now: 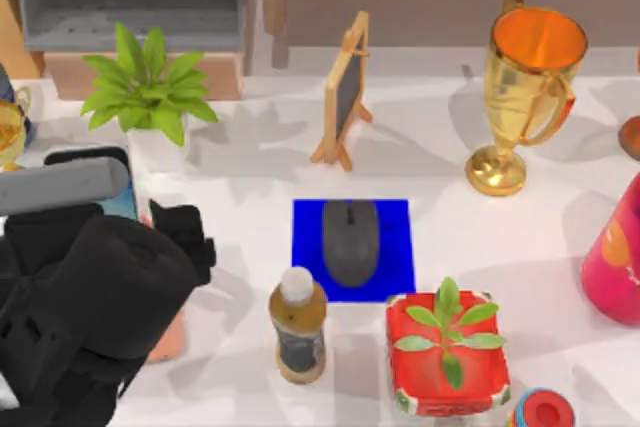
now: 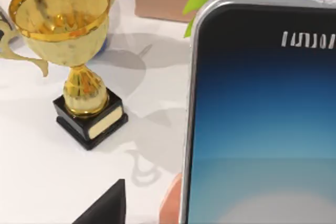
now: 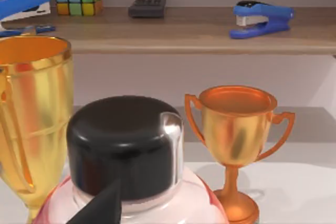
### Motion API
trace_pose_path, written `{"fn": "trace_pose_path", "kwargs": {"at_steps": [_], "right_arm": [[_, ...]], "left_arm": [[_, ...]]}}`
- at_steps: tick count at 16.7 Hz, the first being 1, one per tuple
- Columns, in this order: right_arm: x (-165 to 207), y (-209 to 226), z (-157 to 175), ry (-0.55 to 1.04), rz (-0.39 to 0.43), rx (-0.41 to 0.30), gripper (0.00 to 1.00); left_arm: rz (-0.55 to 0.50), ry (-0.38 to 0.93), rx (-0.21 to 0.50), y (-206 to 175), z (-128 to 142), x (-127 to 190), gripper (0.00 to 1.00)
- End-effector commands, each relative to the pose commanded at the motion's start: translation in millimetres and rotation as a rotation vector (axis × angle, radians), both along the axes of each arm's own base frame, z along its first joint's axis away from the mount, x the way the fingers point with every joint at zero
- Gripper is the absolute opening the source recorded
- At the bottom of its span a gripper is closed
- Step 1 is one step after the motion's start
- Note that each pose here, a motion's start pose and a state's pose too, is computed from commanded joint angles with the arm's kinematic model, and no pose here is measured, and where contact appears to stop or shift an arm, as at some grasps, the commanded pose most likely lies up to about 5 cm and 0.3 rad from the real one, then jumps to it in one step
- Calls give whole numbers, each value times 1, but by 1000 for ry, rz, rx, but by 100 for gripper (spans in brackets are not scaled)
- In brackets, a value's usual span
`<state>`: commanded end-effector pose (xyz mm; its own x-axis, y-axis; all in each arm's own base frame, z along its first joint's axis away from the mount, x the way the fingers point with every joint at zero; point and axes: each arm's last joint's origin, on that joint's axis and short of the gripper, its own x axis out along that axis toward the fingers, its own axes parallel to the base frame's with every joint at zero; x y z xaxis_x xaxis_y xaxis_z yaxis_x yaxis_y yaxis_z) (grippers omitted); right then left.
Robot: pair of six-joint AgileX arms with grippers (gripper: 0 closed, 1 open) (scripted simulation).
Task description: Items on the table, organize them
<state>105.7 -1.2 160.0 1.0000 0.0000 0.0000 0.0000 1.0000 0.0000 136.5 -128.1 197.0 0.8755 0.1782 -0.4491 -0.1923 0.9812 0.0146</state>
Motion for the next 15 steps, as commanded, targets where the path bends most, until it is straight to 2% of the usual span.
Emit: {"fn": "trace_pose_path", "kwargs": {"at_steps": [9,15], "right_arm": [[0,0,0,0,0,0,100],[0,0,0,0,0,0,100]], "left_arm": [[-3,3,0,0,0,-29,100],[5,3,-5,2,-1,-28,100]]}}
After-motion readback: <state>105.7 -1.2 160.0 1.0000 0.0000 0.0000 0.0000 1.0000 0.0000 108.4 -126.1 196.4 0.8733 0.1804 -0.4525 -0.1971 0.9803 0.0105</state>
